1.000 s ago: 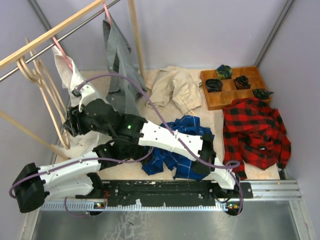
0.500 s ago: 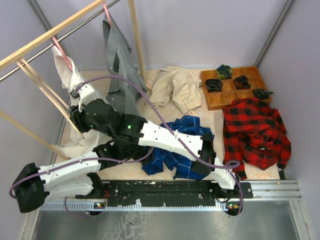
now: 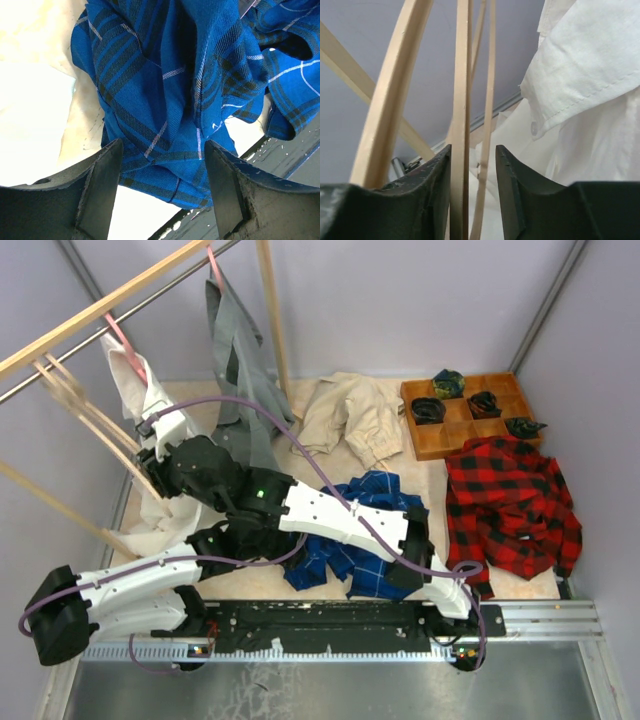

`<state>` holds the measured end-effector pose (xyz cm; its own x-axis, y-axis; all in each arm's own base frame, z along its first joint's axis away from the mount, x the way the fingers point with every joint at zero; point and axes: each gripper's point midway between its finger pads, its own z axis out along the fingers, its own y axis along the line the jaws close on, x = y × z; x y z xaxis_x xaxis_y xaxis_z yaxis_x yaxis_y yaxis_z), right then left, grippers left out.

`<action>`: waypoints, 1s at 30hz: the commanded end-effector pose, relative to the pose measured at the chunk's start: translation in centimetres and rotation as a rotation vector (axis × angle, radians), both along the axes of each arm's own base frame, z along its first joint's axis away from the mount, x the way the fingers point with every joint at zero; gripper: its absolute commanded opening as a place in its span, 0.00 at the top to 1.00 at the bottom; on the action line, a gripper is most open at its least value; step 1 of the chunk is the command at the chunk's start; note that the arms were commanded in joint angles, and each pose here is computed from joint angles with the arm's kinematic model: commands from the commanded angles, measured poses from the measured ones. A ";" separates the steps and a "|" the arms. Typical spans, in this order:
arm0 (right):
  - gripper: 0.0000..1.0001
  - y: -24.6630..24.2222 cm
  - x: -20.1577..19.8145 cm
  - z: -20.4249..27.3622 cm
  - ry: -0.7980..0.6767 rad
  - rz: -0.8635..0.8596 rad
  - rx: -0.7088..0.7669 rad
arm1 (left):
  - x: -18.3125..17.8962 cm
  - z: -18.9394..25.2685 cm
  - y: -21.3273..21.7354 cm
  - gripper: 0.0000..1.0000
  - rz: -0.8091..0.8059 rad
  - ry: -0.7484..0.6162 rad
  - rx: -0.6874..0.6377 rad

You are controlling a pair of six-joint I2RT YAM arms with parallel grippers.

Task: Place the shirt on the hanger
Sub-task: Pick up the hanger from the clothesline.

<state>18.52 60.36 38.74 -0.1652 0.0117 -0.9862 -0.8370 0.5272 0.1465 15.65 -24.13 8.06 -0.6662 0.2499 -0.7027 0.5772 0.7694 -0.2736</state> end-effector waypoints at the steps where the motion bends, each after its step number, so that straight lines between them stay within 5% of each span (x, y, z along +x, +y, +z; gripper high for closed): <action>1: 0.56 -2.8 -0.3 6.7 -0.077 -0.027 0.128 | 0.0 0.0 -0.3 0.28 -0.002 0.008 -0.019; 18: 0.83 -2.2 0.2 5.3 -0.127 -0.012 0.098 | -0.3 0.2 -0.1 0.28 -0.001 0.016 -0.023; 23: 1.00 -2.2 1.2 5.4 -0.144 -0.038 0.129 | -0.3 0.8 0.3 0.28 0.015 0.008 -0.033; 30: 1.00 -2.7 2.5 5.1 -0.222 -0.067 0.210 | -0.5 0.9 0.6 0.28 0.048 0.021 -0.054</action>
